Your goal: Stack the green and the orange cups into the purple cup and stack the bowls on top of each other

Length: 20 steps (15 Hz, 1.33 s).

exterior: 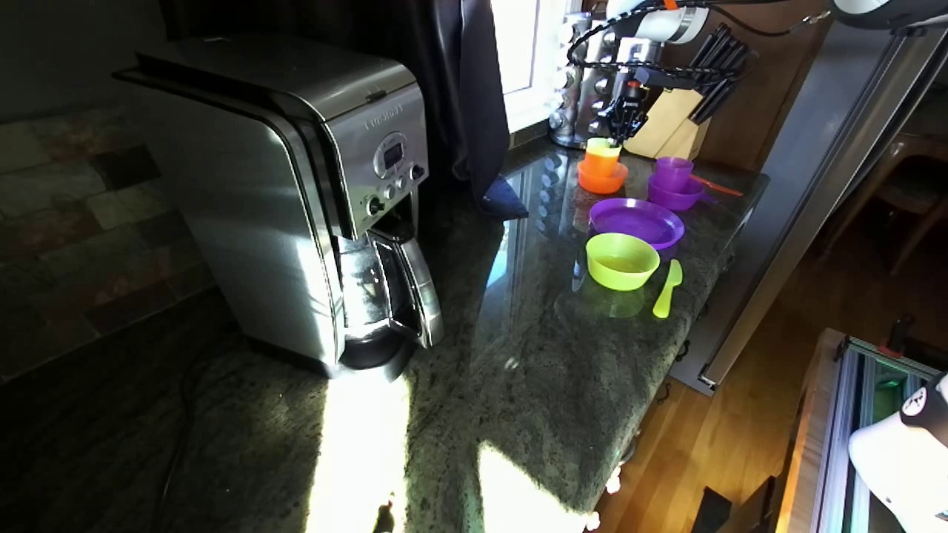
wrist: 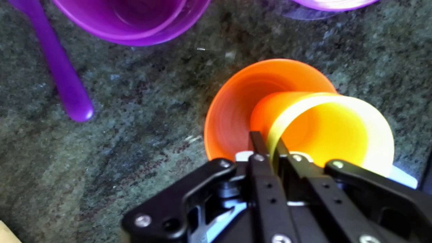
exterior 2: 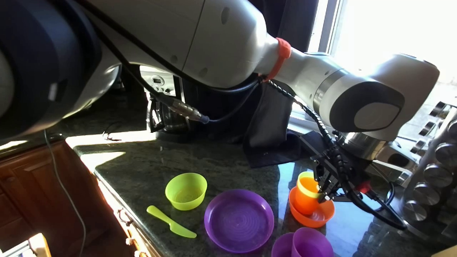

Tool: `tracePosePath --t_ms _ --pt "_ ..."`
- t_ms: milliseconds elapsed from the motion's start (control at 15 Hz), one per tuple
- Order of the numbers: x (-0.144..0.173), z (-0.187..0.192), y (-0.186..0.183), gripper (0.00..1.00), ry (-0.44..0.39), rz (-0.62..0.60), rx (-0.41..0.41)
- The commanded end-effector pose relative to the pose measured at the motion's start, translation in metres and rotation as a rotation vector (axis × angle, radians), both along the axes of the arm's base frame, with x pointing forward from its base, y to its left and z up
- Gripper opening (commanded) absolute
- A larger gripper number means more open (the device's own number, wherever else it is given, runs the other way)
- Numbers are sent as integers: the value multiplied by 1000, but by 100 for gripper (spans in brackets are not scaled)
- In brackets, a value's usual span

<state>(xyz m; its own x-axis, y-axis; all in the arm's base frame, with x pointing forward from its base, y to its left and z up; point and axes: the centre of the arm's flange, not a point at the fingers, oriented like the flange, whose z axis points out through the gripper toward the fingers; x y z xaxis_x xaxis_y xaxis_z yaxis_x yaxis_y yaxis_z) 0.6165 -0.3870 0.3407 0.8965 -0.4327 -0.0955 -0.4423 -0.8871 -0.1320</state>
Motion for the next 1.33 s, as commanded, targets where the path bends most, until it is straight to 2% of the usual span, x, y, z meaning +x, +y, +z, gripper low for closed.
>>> tracePosePath --t_ms 0,400,733,1000,1267 --pt "-16 17 11 2 -42 -34 28" --pt "-57 79 6 2 -64 -32 -2" --pt "-114 123 -13 2 -20 14 -51" --pt "-154 132 -23 2 52 98 -35" --pt "-175 124 -30 2 83 133 -31"
